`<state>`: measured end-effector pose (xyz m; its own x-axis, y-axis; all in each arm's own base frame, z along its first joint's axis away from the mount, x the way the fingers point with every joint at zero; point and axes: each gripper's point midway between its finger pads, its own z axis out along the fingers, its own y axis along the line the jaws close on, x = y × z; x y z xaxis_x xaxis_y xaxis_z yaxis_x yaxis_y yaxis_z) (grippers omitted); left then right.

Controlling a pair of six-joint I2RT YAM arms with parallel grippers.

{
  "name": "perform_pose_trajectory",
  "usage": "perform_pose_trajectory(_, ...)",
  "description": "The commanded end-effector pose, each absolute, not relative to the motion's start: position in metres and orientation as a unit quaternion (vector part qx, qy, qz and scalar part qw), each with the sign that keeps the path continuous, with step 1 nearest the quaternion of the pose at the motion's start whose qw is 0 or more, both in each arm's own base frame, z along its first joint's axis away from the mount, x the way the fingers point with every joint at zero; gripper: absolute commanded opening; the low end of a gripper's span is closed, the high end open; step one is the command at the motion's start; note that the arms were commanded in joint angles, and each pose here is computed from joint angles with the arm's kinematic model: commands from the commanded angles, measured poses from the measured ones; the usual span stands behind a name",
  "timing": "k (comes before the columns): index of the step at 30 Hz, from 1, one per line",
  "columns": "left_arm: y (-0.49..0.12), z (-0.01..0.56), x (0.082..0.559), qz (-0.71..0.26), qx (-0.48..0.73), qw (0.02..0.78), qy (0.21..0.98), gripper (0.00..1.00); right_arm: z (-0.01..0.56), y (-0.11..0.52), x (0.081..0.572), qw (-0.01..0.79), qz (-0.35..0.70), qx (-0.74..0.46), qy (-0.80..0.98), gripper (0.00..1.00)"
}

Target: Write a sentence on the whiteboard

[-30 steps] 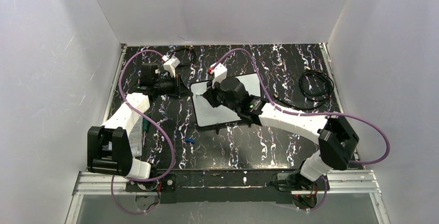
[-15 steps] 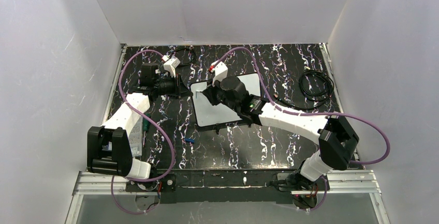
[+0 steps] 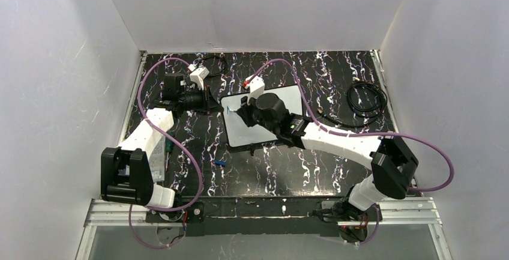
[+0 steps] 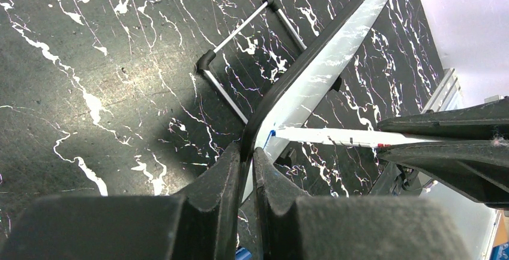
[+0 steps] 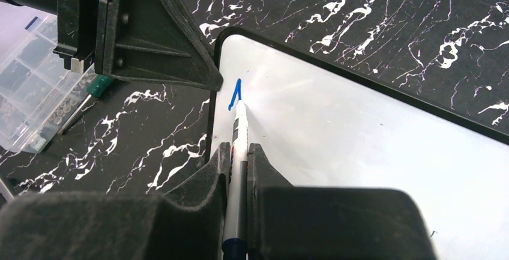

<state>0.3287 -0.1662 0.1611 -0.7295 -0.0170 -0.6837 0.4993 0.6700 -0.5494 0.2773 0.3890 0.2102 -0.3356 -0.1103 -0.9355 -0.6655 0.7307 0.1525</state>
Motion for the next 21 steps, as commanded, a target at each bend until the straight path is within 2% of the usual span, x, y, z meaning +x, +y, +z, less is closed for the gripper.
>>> perform_pose_trajectory(1, -0.173, 0.175, 0.318, -0.392, 0.162, 0.347, 0.836, 0.0, 0.218, 0.377, 0.281, 0.536, 0.251, -0.236, 0.77, 0.01)
perform_pose_trajectory(21, -0.173, 0.176, 0.318, -0.39, 0.163, 0.35, 0.836, 0.0, 0.209, 0.379, 0.275, 0.526, 0.244, -0.245, 0.777, 0.01)
